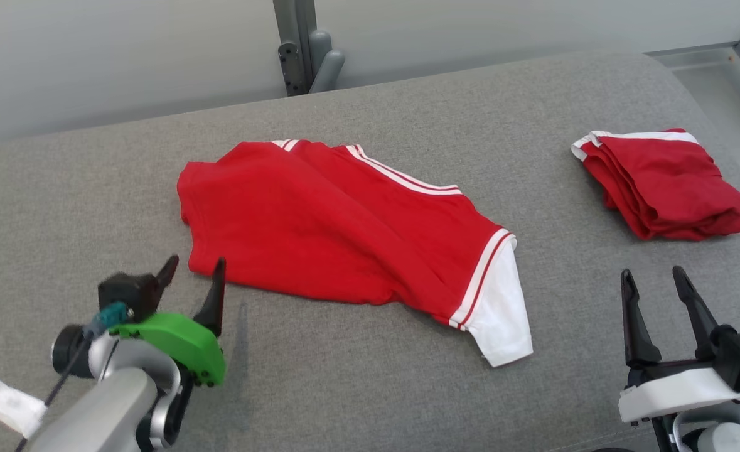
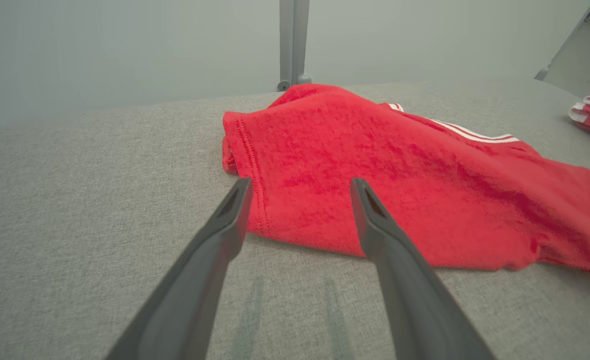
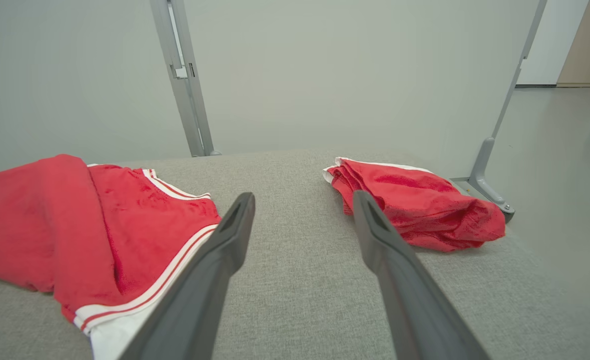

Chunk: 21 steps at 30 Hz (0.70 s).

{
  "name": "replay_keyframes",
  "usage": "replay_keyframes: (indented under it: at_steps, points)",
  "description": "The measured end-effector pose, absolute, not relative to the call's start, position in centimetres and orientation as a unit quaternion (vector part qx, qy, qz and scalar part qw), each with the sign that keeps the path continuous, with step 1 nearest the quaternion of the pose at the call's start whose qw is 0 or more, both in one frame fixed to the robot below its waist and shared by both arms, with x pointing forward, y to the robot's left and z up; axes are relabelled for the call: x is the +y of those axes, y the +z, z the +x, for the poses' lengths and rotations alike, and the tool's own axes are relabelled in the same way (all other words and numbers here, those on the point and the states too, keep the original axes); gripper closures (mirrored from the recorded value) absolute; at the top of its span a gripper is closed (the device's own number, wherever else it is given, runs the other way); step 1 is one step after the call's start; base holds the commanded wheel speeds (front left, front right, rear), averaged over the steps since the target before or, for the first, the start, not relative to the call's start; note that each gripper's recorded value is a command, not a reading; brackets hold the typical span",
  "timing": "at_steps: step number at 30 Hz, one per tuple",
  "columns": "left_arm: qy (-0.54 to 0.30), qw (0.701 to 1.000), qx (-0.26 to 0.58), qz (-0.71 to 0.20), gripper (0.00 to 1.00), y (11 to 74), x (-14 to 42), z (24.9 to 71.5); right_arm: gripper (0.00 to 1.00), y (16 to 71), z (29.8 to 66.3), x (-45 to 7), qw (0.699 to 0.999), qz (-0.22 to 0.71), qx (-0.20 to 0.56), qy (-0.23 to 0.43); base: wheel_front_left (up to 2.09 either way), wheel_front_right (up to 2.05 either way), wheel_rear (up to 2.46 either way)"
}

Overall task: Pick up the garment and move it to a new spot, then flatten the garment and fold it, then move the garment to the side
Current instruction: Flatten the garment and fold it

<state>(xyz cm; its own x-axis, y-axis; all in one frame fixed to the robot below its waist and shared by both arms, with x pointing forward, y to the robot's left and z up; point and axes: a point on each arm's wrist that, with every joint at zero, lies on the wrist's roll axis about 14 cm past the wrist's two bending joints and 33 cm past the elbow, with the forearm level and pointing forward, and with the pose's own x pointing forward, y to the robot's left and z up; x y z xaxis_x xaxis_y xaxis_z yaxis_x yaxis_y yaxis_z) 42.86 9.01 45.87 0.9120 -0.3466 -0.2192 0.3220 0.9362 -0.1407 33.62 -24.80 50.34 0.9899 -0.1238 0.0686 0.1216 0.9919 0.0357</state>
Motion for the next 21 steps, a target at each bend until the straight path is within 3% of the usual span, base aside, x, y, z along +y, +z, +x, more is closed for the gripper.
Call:
replay_keyframes:
  at_steps: [7, 17, 19, 21]
  points:
    - [-0.151, 0.968, 0.192, -0.059, 0.00, 43.0, 11.0, 47.9, 0.00, 50.1, 36.9, -23.7, 0.999, 0.007, -0.032, -0.034, 0.00, 0.00, 0.00]
    - [-0.173, 0.937, 0.295, -0.076, 0.03, 36.3, 9.9, 48.8, 0.00, 46.5, 36.8, -25.4, 0.997, 0.009, 0.024, -0.068, 0.00, 0.00, 0.00]
    - [-0.187, 0.931, 0.302, -0.080, 0.51, 36.1, 9.0, 48.6, 0.00, 46.4, 36.5, -25.8, 0.997, 0.009, 0.026, -0.076, 0.00, 0.00, 0.00]
    - [-0.198, 0.927, 0.307, -0.082, 0.66, 36.2, 8.3, 48.3, 0.00, 46.5, 36.4, -25.9, 0.997, 0.010, 0.024, -0.079, 0.00, 0.00, 0.00]
